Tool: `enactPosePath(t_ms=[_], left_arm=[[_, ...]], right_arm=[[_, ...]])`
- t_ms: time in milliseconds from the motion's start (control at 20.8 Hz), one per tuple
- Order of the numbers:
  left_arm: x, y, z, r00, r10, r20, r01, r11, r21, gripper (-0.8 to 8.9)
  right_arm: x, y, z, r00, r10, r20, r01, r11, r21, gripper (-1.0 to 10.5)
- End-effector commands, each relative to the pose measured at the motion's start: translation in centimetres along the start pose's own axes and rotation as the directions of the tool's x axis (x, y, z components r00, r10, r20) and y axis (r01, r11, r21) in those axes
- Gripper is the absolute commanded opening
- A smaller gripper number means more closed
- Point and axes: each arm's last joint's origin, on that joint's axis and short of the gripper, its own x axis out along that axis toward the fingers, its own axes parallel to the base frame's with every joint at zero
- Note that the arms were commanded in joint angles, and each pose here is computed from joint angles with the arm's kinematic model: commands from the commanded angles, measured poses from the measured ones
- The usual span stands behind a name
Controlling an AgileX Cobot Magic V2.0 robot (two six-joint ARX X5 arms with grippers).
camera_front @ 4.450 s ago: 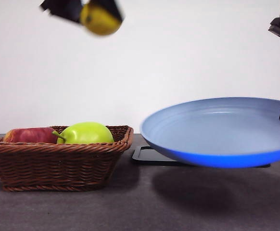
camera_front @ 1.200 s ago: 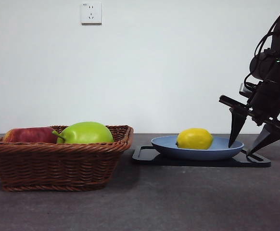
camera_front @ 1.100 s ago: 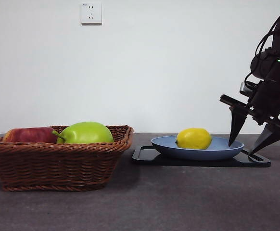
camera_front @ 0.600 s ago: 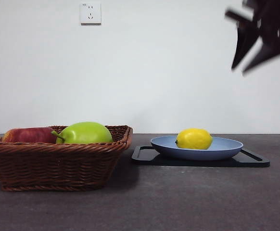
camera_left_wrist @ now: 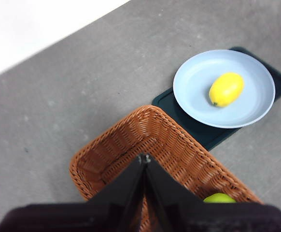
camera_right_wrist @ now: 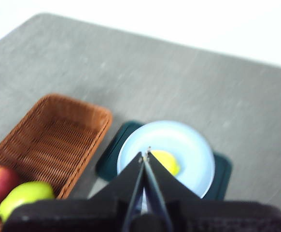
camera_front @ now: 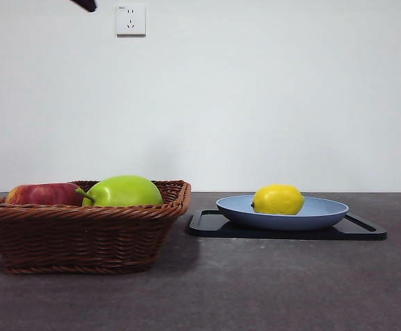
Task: Take the lemon from the basket,put the lemon in the plate,hand out the plate
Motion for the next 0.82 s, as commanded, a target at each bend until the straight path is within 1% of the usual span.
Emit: enactPosePath(t_ms=[48, 96, 144, 240, 288, 384, 480, 576, 673, 769, 817], left_arm=[[-0.6, 0.9, -0.7, 0.999, 0.016, 0.045, -0.014, 0.999, -0.042, 0.06], [-1.1, 1.2, -1.3, 0.997, 0.038, 0.065, -0.034, 0.997, -0.063, 0.06], [-1.6, 1.4, -2.2, 0.994, 0.062, 0.095, -0.053, 0.994, -0.094, 0.06], [-2.7, 1.1, -4.2, 0.982, 0.096, 0.162, -0.074, 0.988, -0.137, 0.06], [-3.1, 0.9, -5.2, 0.975, 0.108, 0.196, -0.079, 0.985, -0.154, 0.06], [-3.9, 0.0, -8.1, 0.953, 0.131, 0.275, -0.083, 0.98, -0.179, 0.06], [-4.6, -0.9, -11.4, 0.926, 0.15, 0.346, -0.071, 0.97, -0.232, 0.06], [-5.0, -1.5, -13.3, 0.915, 0.164, 0.369, -0.064, 0.961, -0.269, 0.06], [-5.5, -1.9, -15.0, 0.899, 0.209, 0.384, -0.092, 0.949, -0.301, 0.06], [-6.2, -2.2, -16.1, 0.888, 0.226, 0.401, -0.099, 0.945, -0.313, 0.06], [-6.5, -2.3, -16.4, 0.888, 0.226, 0.401, -0.096, 0.943, -0.319, 0.06]], right_arm=[[-0.5, 0.4, -0.7, 0.997, -0.008, 0.071, 0.01, 1.0, -0.024, 0.0], [-0.8, 0.4, -1.2, 0.994, -0.009, 0.105, 0.011, 1.0, -0.022, 0.0], [-1.0, 0.4, -2.2, 0.99, -0.026, 0.14, 0.029, 0.999, -0.017, 0.0], [-0.9, 0.3, -4.6, 0.979, -0.052, 0.199, 0.053, 0.999, 0.0, 0.0], [-0.8, 0.3, -5.7, 0.973, -0.051, 0.226, 0.051, 0.999, 0.003, 0.0], [-0.7, 0.3, -8.3, 0.954, -0.048, 0.295, 0.047, 0.999, 0.01, 0.0], [-0.8, 0.2, -11.0, 0.93, -0.049, 0.364, 0.036, 0.998, 0.043, 0.0], [-0.9, 0.2, -12.5, 0.922, -0.052, 0.385, 0.026, 0.997, 0.072, 0.0], [-1.1, 0.1, -13.8, 0.918, -0.058, 0.393, 0.025, 0.996, 0.088, 0.0], [-1.3, 0.1, -14.6, 0.92, -0.067, 0.385, 0.034, 0.995, 0.092, 0.0], [-1.4, 0.1, -14.8, 0.925, -0.076, 0.373, 0.041, 0.994, 0.1, 0.0]])
